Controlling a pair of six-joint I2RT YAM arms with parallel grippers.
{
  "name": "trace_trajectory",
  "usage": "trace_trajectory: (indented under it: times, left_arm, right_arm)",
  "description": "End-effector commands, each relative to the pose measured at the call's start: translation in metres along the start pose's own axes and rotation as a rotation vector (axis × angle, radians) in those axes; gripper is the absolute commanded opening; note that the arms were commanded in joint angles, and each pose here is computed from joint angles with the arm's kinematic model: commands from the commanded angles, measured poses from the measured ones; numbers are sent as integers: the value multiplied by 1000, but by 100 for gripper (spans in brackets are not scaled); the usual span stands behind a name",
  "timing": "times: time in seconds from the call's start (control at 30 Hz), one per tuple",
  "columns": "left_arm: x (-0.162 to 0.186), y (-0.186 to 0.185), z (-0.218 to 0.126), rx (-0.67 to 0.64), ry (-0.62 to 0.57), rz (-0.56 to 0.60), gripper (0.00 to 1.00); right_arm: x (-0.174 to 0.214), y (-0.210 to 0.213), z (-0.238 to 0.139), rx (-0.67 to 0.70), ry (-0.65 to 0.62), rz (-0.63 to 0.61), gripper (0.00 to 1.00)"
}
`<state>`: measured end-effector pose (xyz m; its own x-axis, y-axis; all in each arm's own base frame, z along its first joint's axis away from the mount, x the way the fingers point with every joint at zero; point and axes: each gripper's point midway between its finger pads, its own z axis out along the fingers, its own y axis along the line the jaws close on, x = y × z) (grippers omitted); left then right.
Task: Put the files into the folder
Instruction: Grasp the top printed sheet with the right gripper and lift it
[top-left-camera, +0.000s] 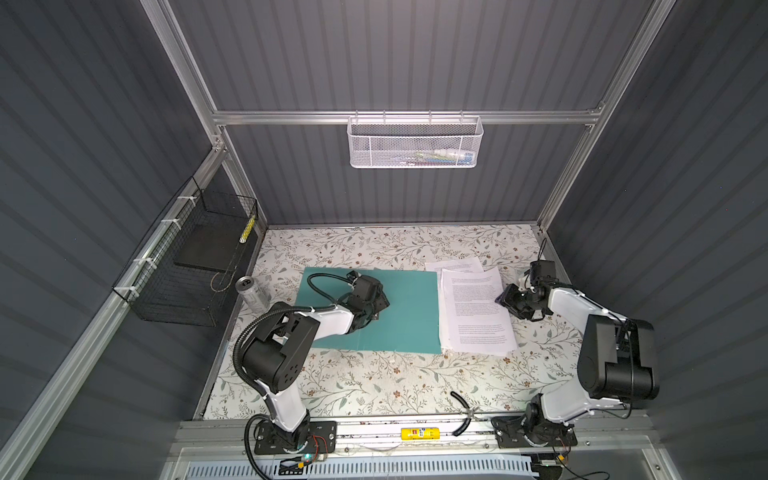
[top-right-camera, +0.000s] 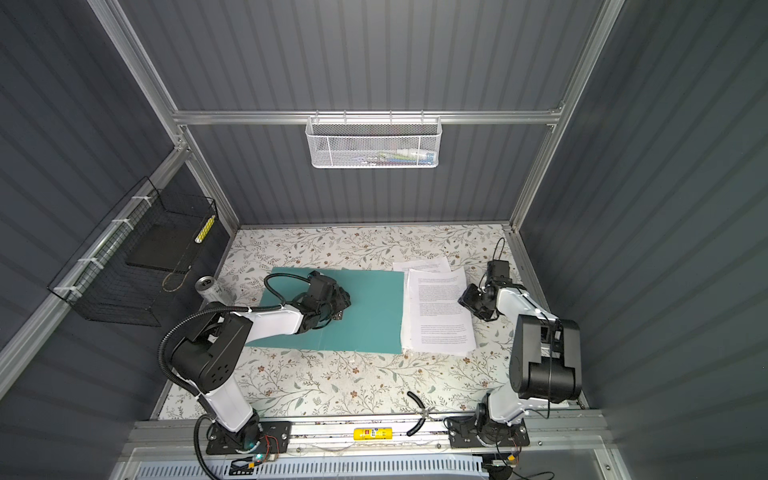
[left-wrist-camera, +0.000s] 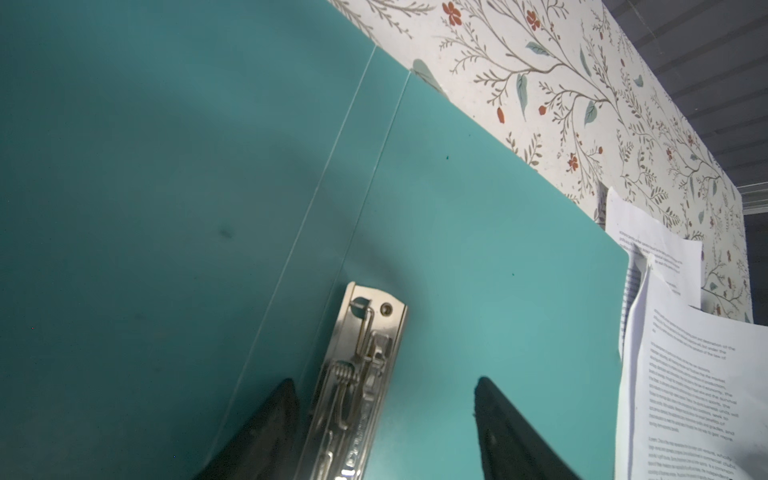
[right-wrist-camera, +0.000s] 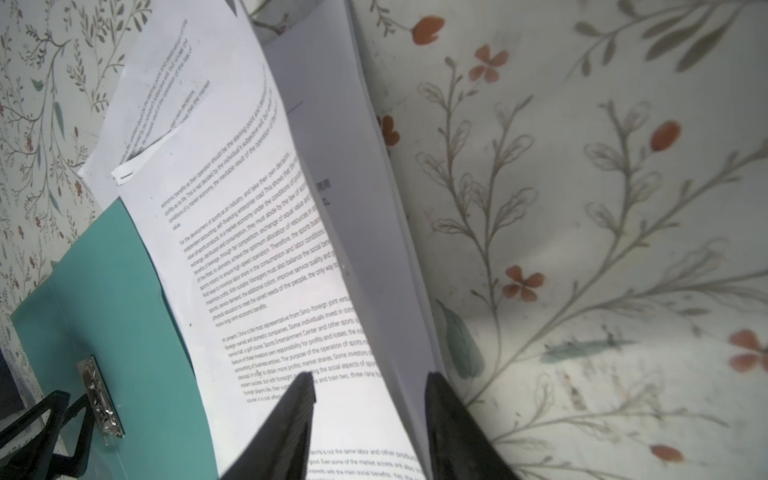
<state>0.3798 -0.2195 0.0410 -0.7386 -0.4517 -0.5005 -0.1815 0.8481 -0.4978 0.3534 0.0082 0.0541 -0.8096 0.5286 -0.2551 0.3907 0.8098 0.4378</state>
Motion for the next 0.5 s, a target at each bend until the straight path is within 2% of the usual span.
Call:
trace_trajectory:
  times: [0.0,0.13,0.33,0.47]
  left_arm:
    - [21,16,6,-40,62,26,68]
    - [22,14,9,-34,68,25,68]
    - [23,12,10,-24,72,26,68]
    - [26,13,13,-23,82,24,68]
  right_arm:
    - [6,3,0,-9,19,-17,45]
    - [15,6,8,-41,63,-10,42]
    - [24,12,15,-99,93,5,30]
    - [27,11,18,-100,107,5,29]
